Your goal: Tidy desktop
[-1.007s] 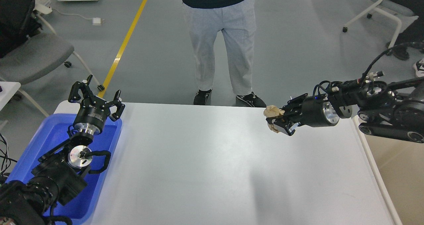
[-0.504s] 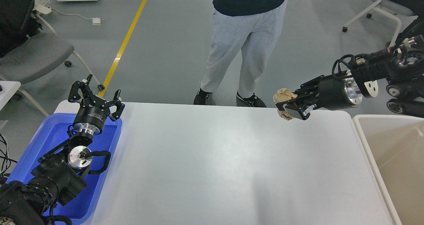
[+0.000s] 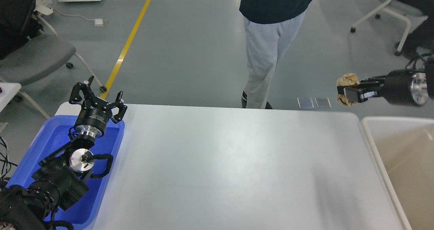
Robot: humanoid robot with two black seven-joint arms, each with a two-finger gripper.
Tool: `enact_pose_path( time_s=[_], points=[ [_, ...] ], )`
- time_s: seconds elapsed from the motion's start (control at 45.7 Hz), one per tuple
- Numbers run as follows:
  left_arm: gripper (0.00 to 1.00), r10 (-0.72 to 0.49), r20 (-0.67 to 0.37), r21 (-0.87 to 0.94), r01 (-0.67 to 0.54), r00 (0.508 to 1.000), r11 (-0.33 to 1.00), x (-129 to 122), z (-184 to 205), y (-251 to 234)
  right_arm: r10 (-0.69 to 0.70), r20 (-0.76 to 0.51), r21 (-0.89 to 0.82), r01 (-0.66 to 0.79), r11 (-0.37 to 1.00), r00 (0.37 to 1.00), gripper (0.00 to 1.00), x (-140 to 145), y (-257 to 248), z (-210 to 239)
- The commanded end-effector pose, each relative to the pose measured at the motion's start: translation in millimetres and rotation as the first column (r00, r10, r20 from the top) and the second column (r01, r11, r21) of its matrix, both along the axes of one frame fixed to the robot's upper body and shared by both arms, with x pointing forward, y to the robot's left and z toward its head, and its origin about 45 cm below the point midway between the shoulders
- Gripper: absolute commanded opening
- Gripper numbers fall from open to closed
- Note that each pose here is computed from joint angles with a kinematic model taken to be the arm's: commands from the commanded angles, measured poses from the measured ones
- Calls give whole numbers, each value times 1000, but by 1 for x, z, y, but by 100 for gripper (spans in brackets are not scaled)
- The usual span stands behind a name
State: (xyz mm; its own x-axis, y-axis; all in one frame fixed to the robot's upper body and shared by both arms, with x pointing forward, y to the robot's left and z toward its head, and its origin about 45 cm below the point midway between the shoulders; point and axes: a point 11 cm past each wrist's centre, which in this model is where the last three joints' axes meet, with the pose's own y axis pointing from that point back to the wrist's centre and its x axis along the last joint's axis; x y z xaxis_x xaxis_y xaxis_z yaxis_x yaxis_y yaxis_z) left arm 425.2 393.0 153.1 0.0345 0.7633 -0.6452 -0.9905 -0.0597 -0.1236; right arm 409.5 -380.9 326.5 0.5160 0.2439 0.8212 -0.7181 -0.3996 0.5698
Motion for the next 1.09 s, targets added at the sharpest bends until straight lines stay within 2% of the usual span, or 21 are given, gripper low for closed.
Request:
enact_pose_path(
  time_s=[0.0,0.153,0.241,0.438,0.547,0.679,0.81,0.985,1.073],
  points=[
    [100,0,1,0,0,1000,1000,0,0,0,-344,4,105,342,934,939,0,-15,-102,-26],
    [100,0,1,0,0,1000,1000,0,0,0,-560,-33,173,557,812,828,0,-37,-160,-59],
    [100,1,0,0,-1,1000,1000,0,0,0,-668,-69,206,666,717,741,0,-58,-189,-87],
    [100,1,0,0,-1,1000,1000,0,0,0,-748,-108,243,747,618,655,0,-79,-206,-123],
    [100,1,0,0,-1,1000,1000,0,0,0,-809,-126,262,806,531,574,0,-96,-221,-145],
    [100,1,0,0,-1,1000,1000,0,0,0,-857,-114,279,844,457,502,0,-99,-229,-163],
    [100,1,0,0,-1,1000,1000,0,0,0,-910,-96,256,894,369,403,0,-115,-239,-186],
    [100,1,0,0,-1,1000,1000,0,0,0,-940,-93,251,922,296,328,0,-120,-231,-210],
    [100,1,0,0,-1,1000,1000,0,0,0,-945,-107,253,927,276,310,0,-122,-225,-219]
  ],
)
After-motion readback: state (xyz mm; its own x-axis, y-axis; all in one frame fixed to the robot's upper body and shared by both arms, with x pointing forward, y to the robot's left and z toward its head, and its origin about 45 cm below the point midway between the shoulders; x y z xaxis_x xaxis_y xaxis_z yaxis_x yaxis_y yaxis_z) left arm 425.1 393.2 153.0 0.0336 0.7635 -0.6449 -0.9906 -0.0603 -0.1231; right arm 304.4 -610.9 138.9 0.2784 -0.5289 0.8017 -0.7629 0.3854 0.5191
